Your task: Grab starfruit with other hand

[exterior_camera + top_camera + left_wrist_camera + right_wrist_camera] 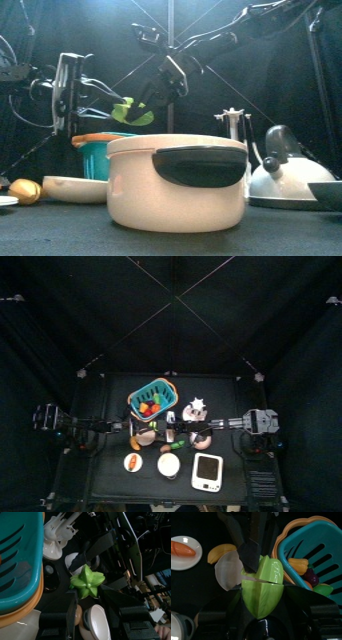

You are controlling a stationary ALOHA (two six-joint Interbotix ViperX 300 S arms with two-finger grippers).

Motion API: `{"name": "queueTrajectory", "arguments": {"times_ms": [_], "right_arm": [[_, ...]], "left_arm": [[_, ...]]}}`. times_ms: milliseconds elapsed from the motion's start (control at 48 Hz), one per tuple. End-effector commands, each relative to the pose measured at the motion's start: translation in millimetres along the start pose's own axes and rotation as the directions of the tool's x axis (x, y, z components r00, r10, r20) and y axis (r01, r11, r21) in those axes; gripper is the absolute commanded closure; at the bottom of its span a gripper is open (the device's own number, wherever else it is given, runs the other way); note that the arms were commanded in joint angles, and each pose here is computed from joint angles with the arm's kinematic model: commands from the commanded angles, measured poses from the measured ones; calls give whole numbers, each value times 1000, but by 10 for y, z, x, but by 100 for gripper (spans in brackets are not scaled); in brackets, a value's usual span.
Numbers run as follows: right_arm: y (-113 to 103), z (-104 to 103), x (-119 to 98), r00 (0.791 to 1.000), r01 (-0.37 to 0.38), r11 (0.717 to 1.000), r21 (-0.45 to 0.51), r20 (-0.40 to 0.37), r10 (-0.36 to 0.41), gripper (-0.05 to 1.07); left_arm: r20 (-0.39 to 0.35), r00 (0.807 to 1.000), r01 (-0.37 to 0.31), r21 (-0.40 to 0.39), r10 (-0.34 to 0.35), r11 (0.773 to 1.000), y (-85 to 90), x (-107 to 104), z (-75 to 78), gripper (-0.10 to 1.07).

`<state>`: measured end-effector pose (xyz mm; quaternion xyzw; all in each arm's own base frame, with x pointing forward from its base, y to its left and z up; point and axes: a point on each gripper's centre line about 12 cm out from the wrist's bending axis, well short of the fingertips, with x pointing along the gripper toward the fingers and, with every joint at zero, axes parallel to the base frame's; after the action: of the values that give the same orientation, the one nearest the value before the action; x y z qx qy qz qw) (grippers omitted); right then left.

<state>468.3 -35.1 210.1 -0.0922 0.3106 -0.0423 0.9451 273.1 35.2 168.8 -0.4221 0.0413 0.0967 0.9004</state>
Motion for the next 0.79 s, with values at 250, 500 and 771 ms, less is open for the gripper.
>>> {"name": "queueTrajectory", "arguments": {"times_ms": [250, 500, 771], "right_arm": [[-40, 157, -156, 999, 6, 1000, 11, 51, -6, 41], [-40, 157, -156, 999, 6, 1000, 11, 51, -6, 41], [-15, 239, -153, 995, -10, 1000, 6, 96, 9, 41]], "left_arm": [[19, 1000, 10, -3, -10, 1000, -23, 2, 45, 44], [20, 1000, 7, -3, -7, 1000, -17, 2, 49, 43], [-9, 999, 46, 40, -46, 998, -92, 59, 32, 19]]}}
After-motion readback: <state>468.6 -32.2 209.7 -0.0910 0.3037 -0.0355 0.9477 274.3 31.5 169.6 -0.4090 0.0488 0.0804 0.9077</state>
